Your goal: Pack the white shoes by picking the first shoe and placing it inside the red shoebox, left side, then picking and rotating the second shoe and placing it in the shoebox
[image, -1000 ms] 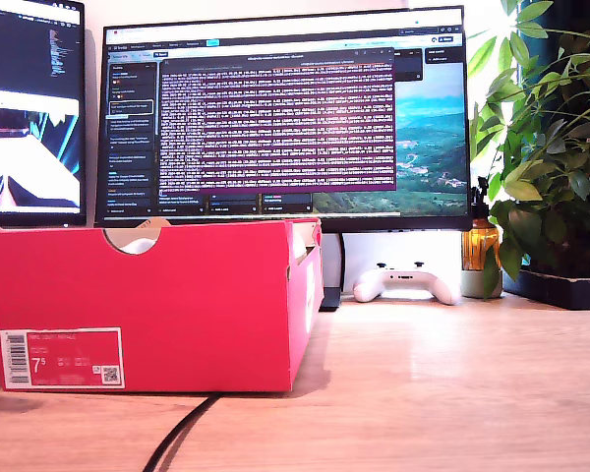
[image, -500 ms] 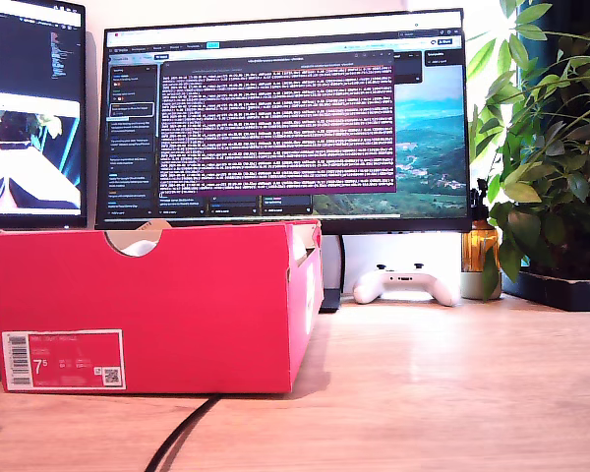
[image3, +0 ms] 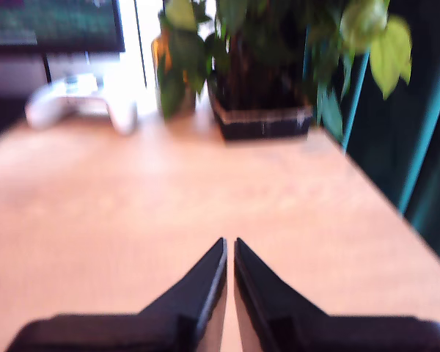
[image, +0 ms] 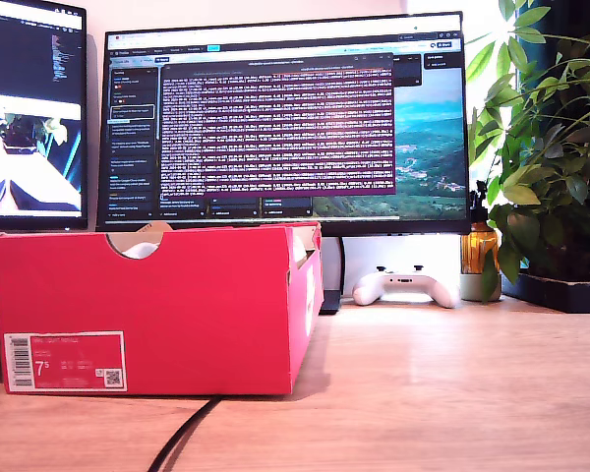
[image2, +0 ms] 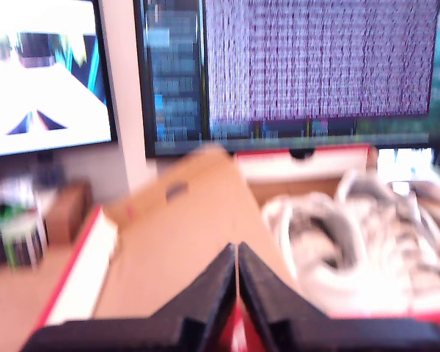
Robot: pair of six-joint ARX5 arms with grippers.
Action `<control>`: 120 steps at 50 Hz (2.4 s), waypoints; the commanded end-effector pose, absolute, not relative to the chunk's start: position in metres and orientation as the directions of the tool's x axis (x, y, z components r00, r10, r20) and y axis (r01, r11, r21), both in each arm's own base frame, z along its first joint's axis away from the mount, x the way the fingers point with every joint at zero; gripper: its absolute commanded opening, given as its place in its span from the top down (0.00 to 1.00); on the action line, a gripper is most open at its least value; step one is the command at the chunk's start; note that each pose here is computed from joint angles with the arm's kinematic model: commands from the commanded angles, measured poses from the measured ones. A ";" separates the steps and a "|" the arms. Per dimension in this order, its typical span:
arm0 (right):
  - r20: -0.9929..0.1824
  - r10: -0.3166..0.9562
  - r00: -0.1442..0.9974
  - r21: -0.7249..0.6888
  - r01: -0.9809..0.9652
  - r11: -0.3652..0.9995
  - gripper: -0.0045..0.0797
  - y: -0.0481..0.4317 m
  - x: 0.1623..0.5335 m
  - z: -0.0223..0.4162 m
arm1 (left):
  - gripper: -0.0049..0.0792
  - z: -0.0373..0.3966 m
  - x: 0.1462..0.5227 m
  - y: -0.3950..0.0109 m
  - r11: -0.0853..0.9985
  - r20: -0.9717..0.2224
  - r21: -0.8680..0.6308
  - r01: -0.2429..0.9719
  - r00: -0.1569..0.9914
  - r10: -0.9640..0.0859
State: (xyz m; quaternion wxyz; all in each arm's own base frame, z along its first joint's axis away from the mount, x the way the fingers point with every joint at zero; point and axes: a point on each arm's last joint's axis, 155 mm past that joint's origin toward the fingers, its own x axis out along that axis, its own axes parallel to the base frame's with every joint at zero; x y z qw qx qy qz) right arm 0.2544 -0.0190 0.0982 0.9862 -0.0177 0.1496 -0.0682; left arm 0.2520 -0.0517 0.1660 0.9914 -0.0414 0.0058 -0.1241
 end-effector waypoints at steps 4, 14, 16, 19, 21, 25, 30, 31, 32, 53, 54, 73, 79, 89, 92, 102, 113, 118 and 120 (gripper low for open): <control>-0.363 -0.145 0.920 -0.045 0.137 0.989 0.96 -0.020 0.248 0.077 | 0.96 0.148 0.248 -0.052 0.961 -0.037 -0.134 0.244 0.967 -0.251; -0.317 -0.130 0.939 0.080 0.163 0.983 0.96 -0.017 0.252 0.091 | 0.96 0.116 0.243 -0.055 0.956 -0.165 -0.175 0.236 0.950 -0.265; -0.293 -0.123 0.948 0.088 0.155 0.984 0.96 -0.015 0.254 0.097 | 0.96 0.110 0.242 -0.055 0.956 -0.186 -0.178 0.234 0.946 -0.266; -0.265 -0.110 0.958 0.108 0.143 0.984 0.96 -0.013 0.257 0.104 | 0.96 0.104 0.240 -0.056 0.956 -0.212 -0.183 0.231 0.940 -0.268; -0.251 -0.111 0.962 0.127 0.146 0.981 0.96 -0.013 0.258 0.107 | 0.96 0.104 0.241 -0.056 0.955 -0.210 -0.183 0.232 0.940 -0.268; -0.244 -0.110 0.964 0.184 0.157 0.970 0.96 -0.013 0.258 0.109 | 0.96 0.104 0.240 -0.057 0.955 -0.210 -0.182 0.235 0.939 -0.271; -0.238 -0.110 0.965 0.205 0.160 0.966 0.96 -0.013 0.258 0.111 | 0.96 0.104 0.240 -0.057 0.955 -0.213 -0.182 0.235 0.939 -0.271; -0.238 -0.108 0.965 0.205 0.158 0.966 0.96 -0.012 0.258 0.111 | 0.96 0.104 0.240 -0.057 0.954 -0.213 -0.185 0.236 0.938 -0.273; -0.238 -0.103 0.966 0.206 0.154 0.966 0.96 -0.012 0.259 0.111 | 0.96 0.104 0.240 -0.057 0.954 -0.212 -0.186 0.237 0.938 -0.274; -0.225 -0.016 0.974 0.137 0.048 0.989 0.96 0.004 0.260 0.114 | 0.96 0.104 0.240 -0.057 0.954 -0.212 -0.186 0.234 0.939 -0.271; -0.216 -0.016 0.976 0.136 0.047 0.990 0.96 0.005 0.261 0.117 | 0.96 0.104 0.240 -0.057 0.954 -0.212 -0.186 0.234 0.939 -0.271; -0.104 -0.087 0.991 0.151 0.102 0.983 0.96 -0.015 0.255 0.143 | 0.96 0.104 0.240 -0.057 0.954 -0.212 -0.186 0.234 0.939 -0.271; -0.065 -0.078 0.995 0.155 0.088 0.984 0.96 -0.017 0.251 0.150 | 0.96 0.104 0.240 -0.057 0.954 -0.212 -0.186 0.234 0.939 -0.271; -0.127 0.032 0.991 0.167 -0.010 0.986 0.96 0.002 0.250 0.133 | 0.96 0.104 0.240 -0.057 0.954 -0.212 -0.186 0.234 0.939 -0.271; -0.156 0.061 0.986 0.176 -0.033 0.984 0.96 0.007 0.249 0.126 | 0.96 0.104 0.240 -0.057 0.955 -0.212 -0.185 0.233 0.939 -0.270; -0.148 0.064 0.987 0.207 -0.032 0.978 0.96 0.008 0.249 0.128 | 0.96 0.104 0.240 -0.057 0.955 -0.212 -0.186 0.233 0.939 -0.270; -0.148 0.064 0.987 0.200 -0.033 0.979 0.96 0.008 0.249 0.128 | 0.96 0.104 0.240 -0.057 0.955 -0.212 -0.185 0.233 0.939 -0.270; -0.148 0.064 0.987 0.200 -0.033 0.979 0.96 0.008 0.249 0.128 | 0.96 0.104 0.240 -0.057 0.955 -0.211 -0.185 0.233 0.939 -0.271; -0.148 0.064 0.987 0.200 -0.033 0.979 0.96 0.008 0.249 0.128 | 0.96 0.104 0.240 -0.057 0.955 -0.211 -0.185 0.233 0.939 -0.271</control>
